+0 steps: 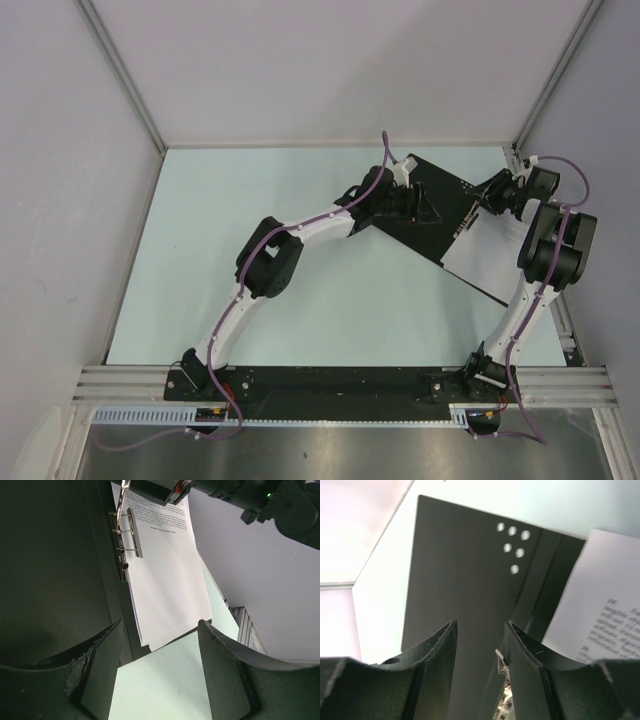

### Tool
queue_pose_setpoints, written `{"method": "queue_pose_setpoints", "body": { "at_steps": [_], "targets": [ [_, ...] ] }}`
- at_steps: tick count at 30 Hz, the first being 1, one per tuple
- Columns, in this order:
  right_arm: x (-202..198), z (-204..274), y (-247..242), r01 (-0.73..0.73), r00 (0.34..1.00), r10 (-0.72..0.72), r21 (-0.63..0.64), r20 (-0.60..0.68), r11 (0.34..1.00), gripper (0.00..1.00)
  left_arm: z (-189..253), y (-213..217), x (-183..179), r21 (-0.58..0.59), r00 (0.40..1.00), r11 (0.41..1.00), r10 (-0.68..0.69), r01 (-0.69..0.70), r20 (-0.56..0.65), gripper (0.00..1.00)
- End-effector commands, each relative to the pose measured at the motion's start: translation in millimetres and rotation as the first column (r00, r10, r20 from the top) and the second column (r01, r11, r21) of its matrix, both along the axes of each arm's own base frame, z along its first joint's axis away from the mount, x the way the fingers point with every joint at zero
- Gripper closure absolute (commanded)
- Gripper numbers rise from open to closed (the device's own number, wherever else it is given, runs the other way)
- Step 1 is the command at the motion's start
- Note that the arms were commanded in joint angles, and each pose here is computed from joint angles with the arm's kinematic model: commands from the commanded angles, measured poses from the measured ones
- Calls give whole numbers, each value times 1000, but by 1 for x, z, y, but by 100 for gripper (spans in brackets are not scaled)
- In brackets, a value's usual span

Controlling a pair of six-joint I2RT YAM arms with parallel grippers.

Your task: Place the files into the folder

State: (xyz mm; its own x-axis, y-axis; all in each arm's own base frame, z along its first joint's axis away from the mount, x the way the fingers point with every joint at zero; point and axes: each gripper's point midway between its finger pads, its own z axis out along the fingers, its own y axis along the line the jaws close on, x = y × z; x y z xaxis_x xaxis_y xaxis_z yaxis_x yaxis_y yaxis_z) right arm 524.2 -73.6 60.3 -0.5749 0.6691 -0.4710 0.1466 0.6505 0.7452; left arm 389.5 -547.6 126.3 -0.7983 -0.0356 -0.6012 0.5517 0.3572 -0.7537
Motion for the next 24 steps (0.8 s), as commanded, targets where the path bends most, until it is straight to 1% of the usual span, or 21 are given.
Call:
{"method": "queue_pose_setpoints", "body": {
  "at_steps": [1, 6, 7, 8, 10, 11, 13, 15, 16, 18, 19, 20, 21, 22, 23, 24],
  "targets": [
    [-1, 51, 11, -38, 995, 41, -36, 89, 999, 53, 17, -5, -2, -41, 1000, 999, -14, 14, 19, 33],
    [-15, 56, 28, -73, 995, 76, -48, 57, 996, 52, 13, -3, -1, -34, 1000, 999, -10, 10, 7, 33],
    [-20, 54, 31, -73, 996, 75, -53, 44, 996, 51, 12, -3, 0, -31, 1000, 999, -8, 8, 4, 33],
    [-28, 49, 39, -84, 996, 84, -43, 5, 996, 51, 11, -3, 0, -29, 1000, 1000, -8, 8, 3, 33],
    [-37, 52, 47, -105, 994, 104, -52, -16, 993, 49, 9, -3, 1, -20, 1000, 1000, -8, 8, -9, 33],
    [-48, 44, 52, -111, 992, 108, -45, -60, 993, 49, 5, -3, 1, -15, 1000, 1000, -10, 10, -17, 33],
    [-57, 50, 64, -148, 988, 144, -67, -59, 987, 46, 3, -3, 2, -12, 999, 1000, -13, 13, -30, 33],
    [-68, 51, 68, -144, 986, 138, -67, -92, 987, 44, -2, -3, 1, -4, 999, 1000, -18, 18, -37, 33],
    [-72, 59, 64, -118, 990, 110, -90, -93, 989, 44, -1, -3, 3, -5, 999, 1000, -15, 15, -36, 33],
    [-75, 61, 58, -55, 992, 39, -135, -121, 989, 38, -10, -4, 3, 11, 998, 1000, -20, 21, -53, 33],
    [-74, 67, 46, 14, 992, -38, -195, -120, 981, 36, -7, -5, 5, 9, 999, 1000, -17, 17, -48, 33],
    [-75, 68, 41, 56, 987, -87, -218, -134, 974, 32, -9, -5, 5, 14, 998, 1000, -16, 17, -53, 33],
    [-75, 66, 28, 123, 975, -166, -262, -149, 957, 31, -11, -5, 4, 18, 998, 1000, -15, 16, -53, 33],
    [-80, 65, 23, 155, 964, -204, -261, -171, 953, 31, -14, -4, 6, 23, 998, 1000, -10, 11, -55, 33],
    [-81, 62, 20, 209, 945, -255, -222, -205, 952, 31, -14, -4, 5, 28, 998, 1000, -7, 9, -55, 33],
    [-83, 59, 20, 213, 941, -252, -185, -226, 959, 31, -18, -3, 6, 36, 998, 999, -4, 6, -55, 32]
  ]
}}
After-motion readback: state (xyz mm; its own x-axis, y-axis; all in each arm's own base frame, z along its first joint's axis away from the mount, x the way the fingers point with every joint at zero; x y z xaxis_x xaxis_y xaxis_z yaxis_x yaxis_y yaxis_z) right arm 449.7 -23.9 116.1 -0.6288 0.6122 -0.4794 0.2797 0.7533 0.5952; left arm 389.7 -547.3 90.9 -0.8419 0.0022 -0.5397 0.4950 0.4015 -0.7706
